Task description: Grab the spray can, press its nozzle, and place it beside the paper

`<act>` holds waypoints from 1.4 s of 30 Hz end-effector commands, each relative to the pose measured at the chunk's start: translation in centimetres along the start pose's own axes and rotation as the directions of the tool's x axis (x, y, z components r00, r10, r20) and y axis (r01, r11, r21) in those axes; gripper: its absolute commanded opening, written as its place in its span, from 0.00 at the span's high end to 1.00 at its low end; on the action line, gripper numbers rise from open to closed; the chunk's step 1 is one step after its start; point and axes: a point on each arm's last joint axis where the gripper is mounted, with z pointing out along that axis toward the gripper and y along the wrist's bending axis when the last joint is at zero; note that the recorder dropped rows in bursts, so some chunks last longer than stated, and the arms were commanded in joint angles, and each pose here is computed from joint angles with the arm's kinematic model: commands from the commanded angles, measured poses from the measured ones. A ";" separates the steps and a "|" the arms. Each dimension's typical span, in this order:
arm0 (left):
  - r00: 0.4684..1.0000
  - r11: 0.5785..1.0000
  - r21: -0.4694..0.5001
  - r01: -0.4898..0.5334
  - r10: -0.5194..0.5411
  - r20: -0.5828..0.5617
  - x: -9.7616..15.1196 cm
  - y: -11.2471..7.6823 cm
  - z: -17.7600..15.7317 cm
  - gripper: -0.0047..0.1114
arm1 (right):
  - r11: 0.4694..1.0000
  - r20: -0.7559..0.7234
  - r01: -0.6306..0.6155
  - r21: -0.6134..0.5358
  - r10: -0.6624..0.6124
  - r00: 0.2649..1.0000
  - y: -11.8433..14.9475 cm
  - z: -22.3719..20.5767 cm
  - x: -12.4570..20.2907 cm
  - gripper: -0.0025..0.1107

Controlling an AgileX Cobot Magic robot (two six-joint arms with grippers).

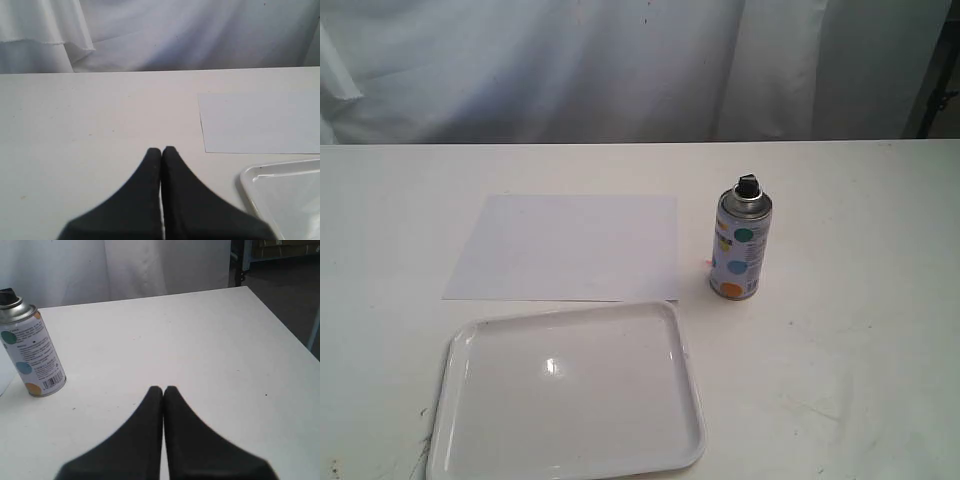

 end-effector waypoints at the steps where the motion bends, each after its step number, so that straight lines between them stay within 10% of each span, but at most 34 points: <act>1: 1.000 1.000 0.000 0.011 -0.011 0.002 0.1 0.0 0.0 0.96 | 1.000 0.005 0.006 0.003 -0.006 1.000 0.0 0.0 0.1 0.98; 33: 1.000 1.000 0.000 0.011 -0.011 0.002 0.1 0.0 0.0 0.96 | 1.000 0.334 0.023 -0.019 -0.016 0.943 0.2 -0.5 -2.9 0.98; 42: 1.000 1.000 0.000 0.011 -0.011 0.002 0.1 0.0 0.0 0.96 | 0.998 0.668 0.028 -0.050 0.012 0.744 0.5 -2.3 -6.0 0.98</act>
